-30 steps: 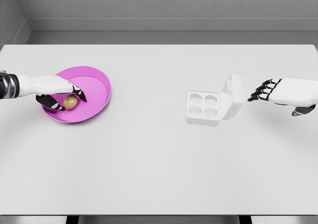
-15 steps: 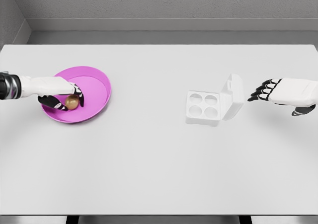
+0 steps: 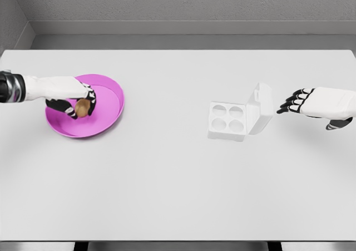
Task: Pack egg into the box and close the box lid
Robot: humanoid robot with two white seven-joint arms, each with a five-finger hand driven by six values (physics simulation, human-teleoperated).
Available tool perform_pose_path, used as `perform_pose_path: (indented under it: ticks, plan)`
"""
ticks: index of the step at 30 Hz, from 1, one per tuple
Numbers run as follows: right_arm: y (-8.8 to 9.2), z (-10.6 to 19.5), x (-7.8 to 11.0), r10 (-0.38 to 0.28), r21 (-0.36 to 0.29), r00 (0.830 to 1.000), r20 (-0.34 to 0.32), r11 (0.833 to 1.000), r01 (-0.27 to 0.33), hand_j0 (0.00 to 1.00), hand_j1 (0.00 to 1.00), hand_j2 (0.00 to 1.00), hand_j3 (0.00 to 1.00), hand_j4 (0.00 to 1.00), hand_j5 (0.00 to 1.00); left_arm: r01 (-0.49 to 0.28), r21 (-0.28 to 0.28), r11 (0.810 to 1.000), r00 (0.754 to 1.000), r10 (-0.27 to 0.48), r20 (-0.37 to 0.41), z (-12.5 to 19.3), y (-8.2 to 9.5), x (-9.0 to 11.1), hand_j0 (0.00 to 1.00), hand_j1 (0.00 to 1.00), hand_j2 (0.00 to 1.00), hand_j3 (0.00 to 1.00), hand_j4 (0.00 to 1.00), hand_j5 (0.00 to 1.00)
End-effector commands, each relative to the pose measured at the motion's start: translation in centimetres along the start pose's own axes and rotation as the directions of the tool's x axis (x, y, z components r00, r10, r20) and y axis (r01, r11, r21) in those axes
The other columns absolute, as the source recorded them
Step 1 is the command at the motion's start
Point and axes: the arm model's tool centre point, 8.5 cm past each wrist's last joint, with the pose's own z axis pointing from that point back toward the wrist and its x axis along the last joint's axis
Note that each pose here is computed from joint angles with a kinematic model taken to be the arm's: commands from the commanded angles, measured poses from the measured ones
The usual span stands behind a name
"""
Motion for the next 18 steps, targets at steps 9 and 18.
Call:
perform_pose_path:
  ticks: [9,18]
  plan:
    - [0.0,0.0,0.0,-0.004,-0.002,1.000,-0.001,1.000,0.004,1.00,1.00,1.00,1.00,1.00,1.00,0.106,0.069,0.992,0.982,-0.115,0.151,-2.0,3.4,5.5,0.33,0.33,0.33,0.33,0.33,0.33]
    - [0.0,0.0,0.0,-0.004,-0.002,1.000,-0.001,1.000,0.004,1.00,1.00,1.00,1.00,1.00,1.00,0.106,0.113,0.988,0.962,-0.131,0.241,-5.6,4.9,8.4,0.33,0.33,0.33,0.33,0.33,0.33]
